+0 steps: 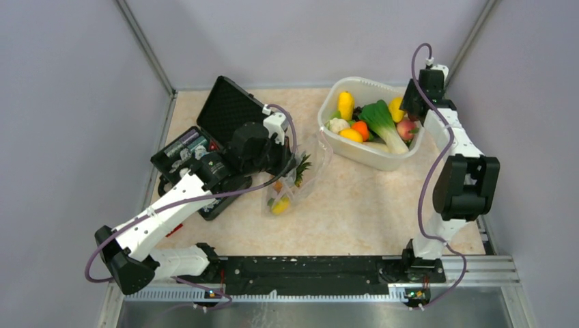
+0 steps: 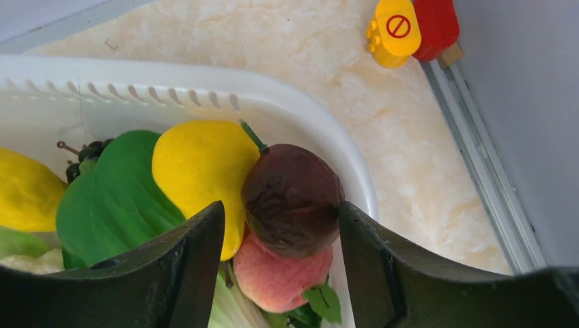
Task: Place the food in the zip-top bag and seal the zipper
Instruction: Pick up the fake fruit from the bin, then place the fake fruit in the zipper food storage bag, then move the bin to the center of the board, then pick up the fake fruit from the bin.
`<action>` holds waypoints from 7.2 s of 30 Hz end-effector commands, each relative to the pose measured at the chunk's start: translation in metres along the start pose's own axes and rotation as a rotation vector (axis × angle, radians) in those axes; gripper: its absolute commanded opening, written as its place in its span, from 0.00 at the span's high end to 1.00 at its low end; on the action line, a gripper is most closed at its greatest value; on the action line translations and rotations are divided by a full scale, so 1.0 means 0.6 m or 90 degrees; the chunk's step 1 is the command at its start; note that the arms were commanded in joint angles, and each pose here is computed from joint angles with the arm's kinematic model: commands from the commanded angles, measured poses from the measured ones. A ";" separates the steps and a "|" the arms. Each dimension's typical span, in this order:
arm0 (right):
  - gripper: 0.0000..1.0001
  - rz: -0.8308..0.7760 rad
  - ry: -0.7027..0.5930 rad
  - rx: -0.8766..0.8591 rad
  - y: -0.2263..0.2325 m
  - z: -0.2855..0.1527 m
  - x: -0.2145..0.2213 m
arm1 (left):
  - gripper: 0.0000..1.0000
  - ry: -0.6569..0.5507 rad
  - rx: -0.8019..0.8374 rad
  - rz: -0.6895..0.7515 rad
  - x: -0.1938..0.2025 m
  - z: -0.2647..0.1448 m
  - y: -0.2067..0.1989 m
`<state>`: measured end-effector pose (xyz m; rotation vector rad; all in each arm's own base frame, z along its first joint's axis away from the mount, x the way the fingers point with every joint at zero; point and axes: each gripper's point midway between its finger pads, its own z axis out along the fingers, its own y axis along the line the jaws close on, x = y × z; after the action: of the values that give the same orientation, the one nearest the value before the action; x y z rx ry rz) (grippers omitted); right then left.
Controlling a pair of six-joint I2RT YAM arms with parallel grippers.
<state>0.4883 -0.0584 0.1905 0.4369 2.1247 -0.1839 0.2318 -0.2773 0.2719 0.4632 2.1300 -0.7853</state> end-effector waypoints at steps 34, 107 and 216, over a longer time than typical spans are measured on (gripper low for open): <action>1.00 0.015 -0.111 -0.135 0.038 -0.055 -0.038 | 1.00 0.048 0.001 0.006 0.035 -0.025 0.006; 0.33 -0.008 -0.248 -0.904 0.315 -0.693 0.141 | 1.00 -0.122 -0.030 -0.026 -0.013 -0.036 0.016; 0.23 -0.215 0.119 -0.680 0.289 -0.347 0.337 | 1.00 -0.183 -0.035 -0.024 -0.008 -0.066 0.033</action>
<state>0.2755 0.2060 0.1342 -0.4892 2.1803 0.8403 0.2220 -0.2327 0.2718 0.2785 1.9368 -0.7284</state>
